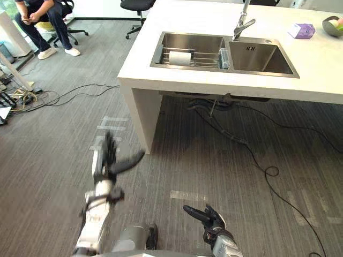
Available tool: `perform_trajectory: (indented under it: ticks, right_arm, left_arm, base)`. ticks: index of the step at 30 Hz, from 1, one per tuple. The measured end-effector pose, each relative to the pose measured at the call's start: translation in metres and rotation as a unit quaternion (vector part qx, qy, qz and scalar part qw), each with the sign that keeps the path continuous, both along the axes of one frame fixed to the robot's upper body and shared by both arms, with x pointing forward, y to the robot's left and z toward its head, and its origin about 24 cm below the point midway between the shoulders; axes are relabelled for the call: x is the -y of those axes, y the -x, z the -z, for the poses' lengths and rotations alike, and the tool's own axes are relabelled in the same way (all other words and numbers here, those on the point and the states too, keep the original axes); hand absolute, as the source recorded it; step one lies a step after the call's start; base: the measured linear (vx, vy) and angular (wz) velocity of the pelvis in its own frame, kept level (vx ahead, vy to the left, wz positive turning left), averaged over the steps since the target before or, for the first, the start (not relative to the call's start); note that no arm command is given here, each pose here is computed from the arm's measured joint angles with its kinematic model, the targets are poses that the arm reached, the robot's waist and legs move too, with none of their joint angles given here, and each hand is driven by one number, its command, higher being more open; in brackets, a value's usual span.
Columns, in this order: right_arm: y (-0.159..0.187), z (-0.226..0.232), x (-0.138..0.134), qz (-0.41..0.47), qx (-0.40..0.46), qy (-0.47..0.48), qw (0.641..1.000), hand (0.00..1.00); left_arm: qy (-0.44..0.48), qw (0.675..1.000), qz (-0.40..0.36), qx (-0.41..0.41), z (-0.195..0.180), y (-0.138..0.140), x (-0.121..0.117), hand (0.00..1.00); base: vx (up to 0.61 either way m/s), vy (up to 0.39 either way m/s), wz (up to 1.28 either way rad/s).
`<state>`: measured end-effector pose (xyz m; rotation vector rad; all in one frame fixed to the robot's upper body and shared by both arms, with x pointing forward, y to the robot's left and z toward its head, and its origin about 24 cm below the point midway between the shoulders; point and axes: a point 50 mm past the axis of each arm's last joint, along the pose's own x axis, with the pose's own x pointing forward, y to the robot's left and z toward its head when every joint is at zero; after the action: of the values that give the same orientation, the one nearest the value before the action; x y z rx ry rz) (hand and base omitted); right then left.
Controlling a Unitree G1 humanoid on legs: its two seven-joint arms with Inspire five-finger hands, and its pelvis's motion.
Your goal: Walk over to the sink, pick up the cup, carry it to the dishwasher, place the cup inside the dishwasher, then close the dishwasher door
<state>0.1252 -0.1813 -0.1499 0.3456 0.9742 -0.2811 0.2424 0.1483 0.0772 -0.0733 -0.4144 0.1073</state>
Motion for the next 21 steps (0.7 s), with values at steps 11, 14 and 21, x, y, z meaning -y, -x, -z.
perform_trajectory:
  ticks: [11, 14, 21]
  right_arm:
    - [-0.001, -0.005, 0.019, 0.017, 0.022, 0.042, 0.999, 1.00]
    - [0.011, -0.001, 0.020, 0.018, -0.008, 0.056, 0.998, 1.00]
    - [0.005, -0.006, 0.023, -0.013, -0.010, 0.085, 0.996, 1.00]
  left_arm:
    - [-0.034, 0.993, -0.072, 0.090, -0.036, 0.005, -0.002, 1.00]
    - [-0.094, 0.992, -0.055, 0.064, -0.030, 0.001, 0.008, 1.00]
    - [-0.127, 0.989, -0.016, 0.067, -0.042, -0.010, 0.035, 1.00]
  base:
    - [0.29, -0.056, -0.18]
    - [0.38, -0.251, -0.17]
    - [0.22, -0.209, -0.36]
